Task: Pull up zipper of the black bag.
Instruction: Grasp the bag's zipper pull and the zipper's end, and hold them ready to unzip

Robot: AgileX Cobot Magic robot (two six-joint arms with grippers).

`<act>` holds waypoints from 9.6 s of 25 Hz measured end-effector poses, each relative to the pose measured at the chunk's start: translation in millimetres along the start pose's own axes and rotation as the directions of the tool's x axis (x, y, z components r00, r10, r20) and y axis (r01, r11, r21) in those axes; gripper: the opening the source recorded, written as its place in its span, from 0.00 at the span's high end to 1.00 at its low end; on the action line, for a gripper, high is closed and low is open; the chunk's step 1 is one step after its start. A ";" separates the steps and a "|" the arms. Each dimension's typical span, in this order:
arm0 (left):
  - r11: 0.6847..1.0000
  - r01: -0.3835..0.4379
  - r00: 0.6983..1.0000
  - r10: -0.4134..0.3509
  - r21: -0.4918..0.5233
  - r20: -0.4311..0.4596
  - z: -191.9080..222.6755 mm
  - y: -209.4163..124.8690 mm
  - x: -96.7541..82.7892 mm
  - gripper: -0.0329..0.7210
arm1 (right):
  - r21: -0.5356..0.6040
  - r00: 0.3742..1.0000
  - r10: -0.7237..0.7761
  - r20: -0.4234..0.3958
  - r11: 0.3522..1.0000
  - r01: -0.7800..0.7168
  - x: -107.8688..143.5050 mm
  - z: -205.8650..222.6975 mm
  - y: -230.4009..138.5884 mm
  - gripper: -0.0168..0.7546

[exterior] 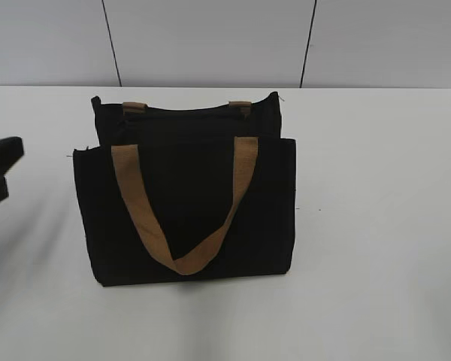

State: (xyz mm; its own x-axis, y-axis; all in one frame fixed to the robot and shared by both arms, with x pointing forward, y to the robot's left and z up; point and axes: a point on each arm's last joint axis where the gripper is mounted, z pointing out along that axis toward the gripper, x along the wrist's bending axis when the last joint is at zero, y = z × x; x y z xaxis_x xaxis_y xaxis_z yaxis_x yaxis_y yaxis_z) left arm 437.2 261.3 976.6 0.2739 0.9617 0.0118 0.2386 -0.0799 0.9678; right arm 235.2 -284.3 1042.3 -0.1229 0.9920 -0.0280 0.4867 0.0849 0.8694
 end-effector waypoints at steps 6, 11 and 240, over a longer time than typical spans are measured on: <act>0.993 -0.058 0.958 0.026 0.104 0.285 28.8 -29.2 -10.0 0.52 | -0.003 1.000 0.007 -0.012 1.000 -0.007 1.2 0.0 0.3 0.22; 0.958 -0.236 0.852 0.124 0.162 0.509 56.5 -46.9 -15.8 0.53 | -0.004 1.000 0.010 -0.017 1.000 -0.010 1.6 0.0 0.4 0.22; 0.941 0.003 0.922 -0.133 0.339 0.364 48.7 56.4 -3.7 0.93 | 0.146 0.756 0.024 -0.654 0.985 0.095 263.4 247.1 181.4 1.00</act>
State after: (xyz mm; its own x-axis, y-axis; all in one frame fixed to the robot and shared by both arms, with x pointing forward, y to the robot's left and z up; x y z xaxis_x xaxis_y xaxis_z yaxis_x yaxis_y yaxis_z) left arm 495.1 240.5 1018.9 0.5597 0.8018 -0.2096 0.5406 -0.1615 0.8256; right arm 504.8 15.5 1070.7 -0.6465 0.6916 0.3222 0.5942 0.1915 0.7812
